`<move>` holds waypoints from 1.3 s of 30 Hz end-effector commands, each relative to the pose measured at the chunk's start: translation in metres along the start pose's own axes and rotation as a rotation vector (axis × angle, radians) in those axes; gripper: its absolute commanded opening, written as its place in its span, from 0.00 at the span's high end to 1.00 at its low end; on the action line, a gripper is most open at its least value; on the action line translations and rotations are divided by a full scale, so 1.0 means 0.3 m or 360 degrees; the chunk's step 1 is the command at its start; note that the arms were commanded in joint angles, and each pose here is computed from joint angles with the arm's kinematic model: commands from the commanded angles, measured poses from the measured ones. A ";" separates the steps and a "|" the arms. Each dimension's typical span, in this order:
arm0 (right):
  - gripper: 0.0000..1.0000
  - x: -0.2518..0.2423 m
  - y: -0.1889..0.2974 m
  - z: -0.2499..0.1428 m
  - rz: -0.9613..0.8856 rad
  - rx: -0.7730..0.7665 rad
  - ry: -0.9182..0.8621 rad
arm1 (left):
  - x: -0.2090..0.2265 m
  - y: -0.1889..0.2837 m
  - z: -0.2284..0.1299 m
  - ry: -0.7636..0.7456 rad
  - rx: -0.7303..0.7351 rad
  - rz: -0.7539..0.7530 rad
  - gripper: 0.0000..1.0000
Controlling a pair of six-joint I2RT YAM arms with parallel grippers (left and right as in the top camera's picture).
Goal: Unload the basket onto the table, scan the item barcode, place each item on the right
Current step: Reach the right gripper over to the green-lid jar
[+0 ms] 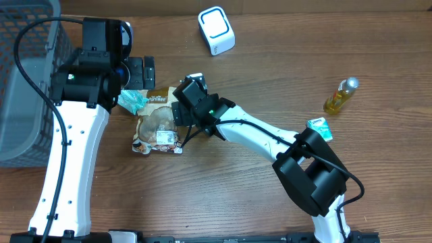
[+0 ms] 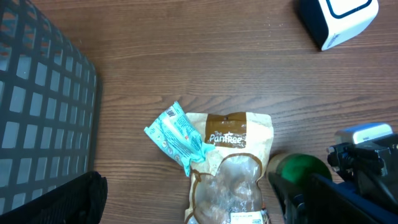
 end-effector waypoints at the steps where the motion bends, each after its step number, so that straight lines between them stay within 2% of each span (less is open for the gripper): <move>1: 0.13 -0.042 0.010 0.008 -0.0136 -0.0032 0.0017 | 0.002 0.003 0.011 -0.0020 -0.0012 0.0007 0.00; 4: 0.21 -0.044 0.020 0.009 -0.0138 -0.0027 0.0018 | 0.002 0.003 0.011 -0.0020 -0.0012 0.0007 0.01; 7: 0.24 -0.050 0.045 0.017 -0.0144 -0.0030 0.0011 | 0.002 0.003 0.011 -0.0020 -0.0012 0.0007 0.00; 13: 0.33 -0.151 0.147 0.058 -0.0290 -0.0056 -0.0036 | 0.002 0.003 0.011 -0.0020 -0.0012 0.0007 0.01; 23: 0.34 -0.369 0.182 0.001 -0.0468 0.0159 -0.0281 | 0.002 0.003 0.011 -0.0020 -0.0013 0.0007 0.01; 31: 0.33 -0.394 0.181 -0.075 -0.0267 0.0418 -0.0399 | 0.002 0.003 0.011 -0.0020 -0.0012 0.0007 0.01; 33: 0.26 -0.396 0.186 -0.092 -0.0260 0.0462 -0.0437 | 0.002 0.003 0.011 -0.0020 -0.0012 0.0007 0.00; 35: 0.01 -0.398 0.191 -0.105 -0.0269 0.0492 -0.0435 | 0.002 0.003 0.011 -0.0021 -0.0012 0.0007 0.00; 39: 0.00 -0.397 0.207 -0.063 -0.0260 0.0445 -0.0388 | 0.002 0.003 0.011 -0.0020 -0.0012 0.0007 0.00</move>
Point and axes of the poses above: each gripper's point midway between its finger pads, its own y axis back along the fingers, its own x axis along the line the jaws close on, z = x × y, the point moved 3 cm from there along y, back along the fingers, and after that the axes turned 8 degrees about y, right-handed, at the moved point
